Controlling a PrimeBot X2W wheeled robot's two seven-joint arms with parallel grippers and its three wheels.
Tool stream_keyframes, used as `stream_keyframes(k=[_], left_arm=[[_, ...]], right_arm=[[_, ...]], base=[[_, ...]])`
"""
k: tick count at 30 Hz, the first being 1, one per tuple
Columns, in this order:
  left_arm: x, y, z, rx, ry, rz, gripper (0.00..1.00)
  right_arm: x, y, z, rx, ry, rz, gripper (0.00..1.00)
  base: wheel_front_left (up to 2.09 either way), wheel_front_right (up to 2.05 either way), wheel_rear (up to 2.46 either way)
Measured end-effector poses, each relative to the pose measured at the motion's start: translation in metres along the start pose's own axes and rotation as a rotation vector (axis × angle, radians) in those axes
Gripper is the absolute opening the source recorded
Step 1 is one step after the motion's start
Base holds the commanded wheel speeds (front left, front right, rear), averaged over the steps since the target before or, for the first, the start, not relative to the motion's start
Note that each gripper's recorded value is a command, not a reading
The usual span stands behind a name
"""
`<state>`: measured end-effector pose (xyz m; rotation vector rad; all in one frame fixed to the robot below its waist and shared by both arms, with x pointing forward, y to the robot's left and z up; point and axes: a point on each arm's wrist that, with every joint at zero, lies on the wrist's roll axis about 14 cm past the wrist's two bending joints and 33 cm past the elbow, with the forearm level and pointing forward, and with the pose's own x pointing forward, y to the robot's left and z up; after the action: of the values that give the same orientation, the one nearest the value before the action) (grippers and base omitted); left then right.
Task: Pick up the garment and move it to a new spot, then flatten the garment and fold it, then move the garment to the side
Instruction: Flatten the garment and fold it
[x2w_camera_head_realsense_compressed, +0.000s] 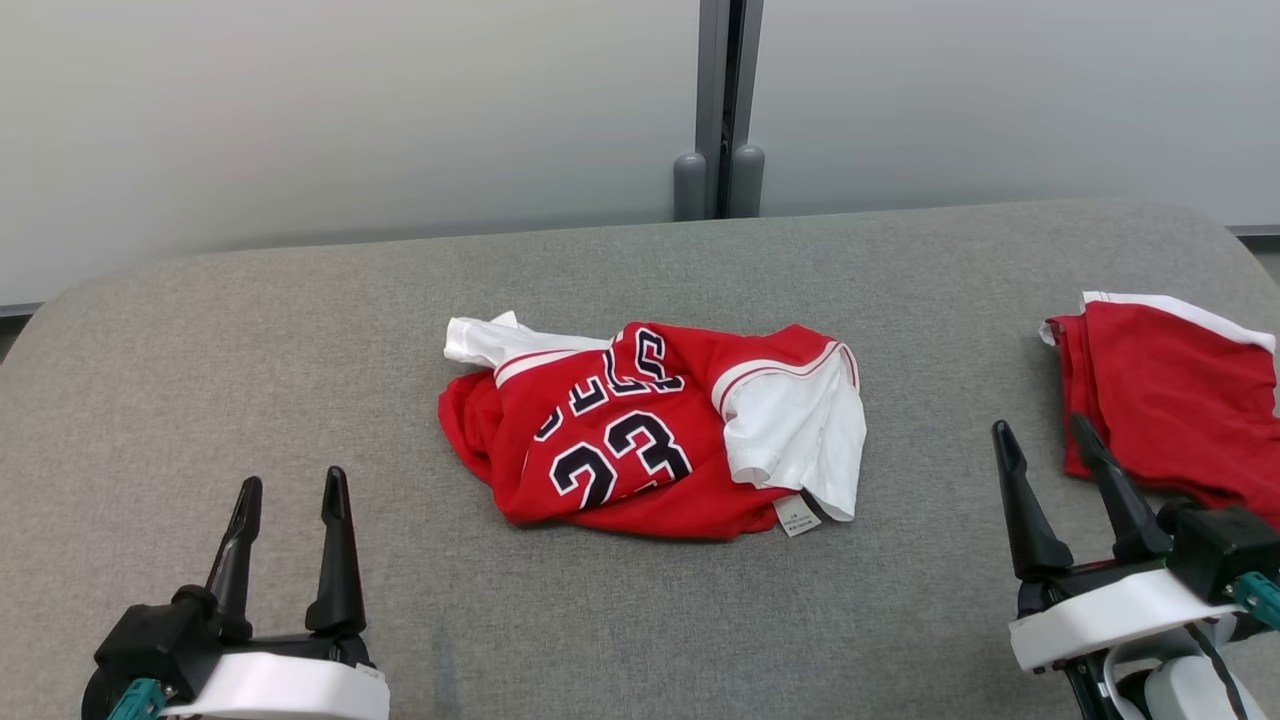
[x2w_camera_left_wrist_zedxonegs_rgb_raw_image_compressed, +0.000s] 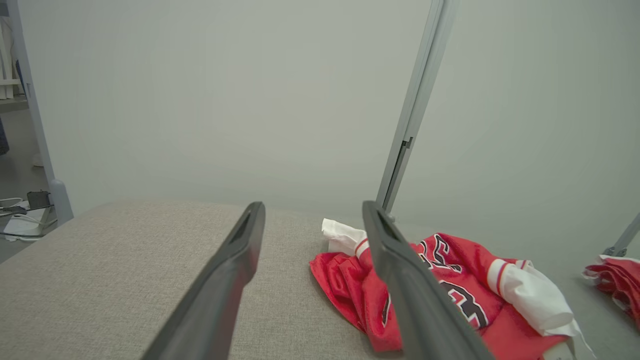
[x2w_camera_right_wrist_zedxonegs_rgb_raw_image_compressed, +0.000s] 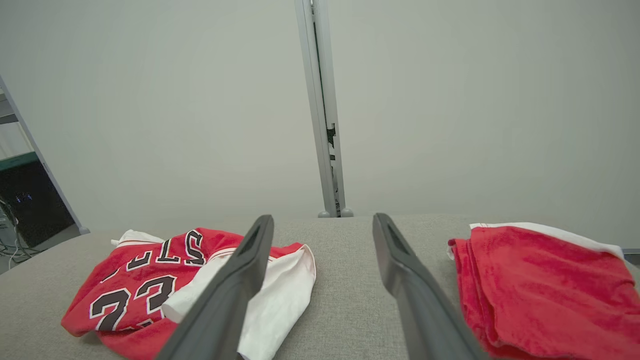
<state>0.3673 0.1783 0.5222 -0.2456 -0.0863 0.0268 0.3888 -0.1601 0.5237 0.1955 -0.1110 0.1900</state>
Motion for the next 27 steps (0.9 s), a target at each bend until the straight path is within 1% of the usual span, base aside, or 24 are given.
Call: stream_keyframes(k=[10, 15, 16, 19, 21, 27], left_arm=[[-0.005, -0.002, -0.002, -0.006, -0.005, -0.003, 1.0], [-0.006, -0.004, -0.005, -0.013, 0.0, -0.006, 1.0], [-0.006, -0.003, -0.005, -0.014, 0.002, -0.004, 1.0], [-0.007, -0.003, -0.007, -0.014, 0.006, -0.005, 1.0], [-0.008, -0.003, -0.009, -0.016, 0.01, -0.002, 1.0], [-0.011, 0.002, -0.012, -0.025, 0.018, 0.014, 1.0]], right_arm=[[-0.004, 0.002, 0.007, -0.015, -0.021, 0.0, 1.0], [-0.006, 0.009, -0.001, -0.023, 0.005, 0.027, 1.0], [-0.007, 0.014, -0.006, -0.033, 0.024, 0.047, 1.0], [-0.012, 0.027, -0.035, -0.096, 0.146, 0.131, 1.0], [-0.009, 0.03, -0.045, -0.129, 0.201, 0.168, 1.0], [0.0, 0.039, -0.081, -0.196, 0.381, 0.247, 1.0]], base=[[0.0, 0.0, 0.0], [0.0, 0.0, 0.0], [0.0, 0.0, 0.0], [0.0, 0.0, 0.0], [0.0, 0.0, 0.0], [0.0, 0.0, 0.0]])
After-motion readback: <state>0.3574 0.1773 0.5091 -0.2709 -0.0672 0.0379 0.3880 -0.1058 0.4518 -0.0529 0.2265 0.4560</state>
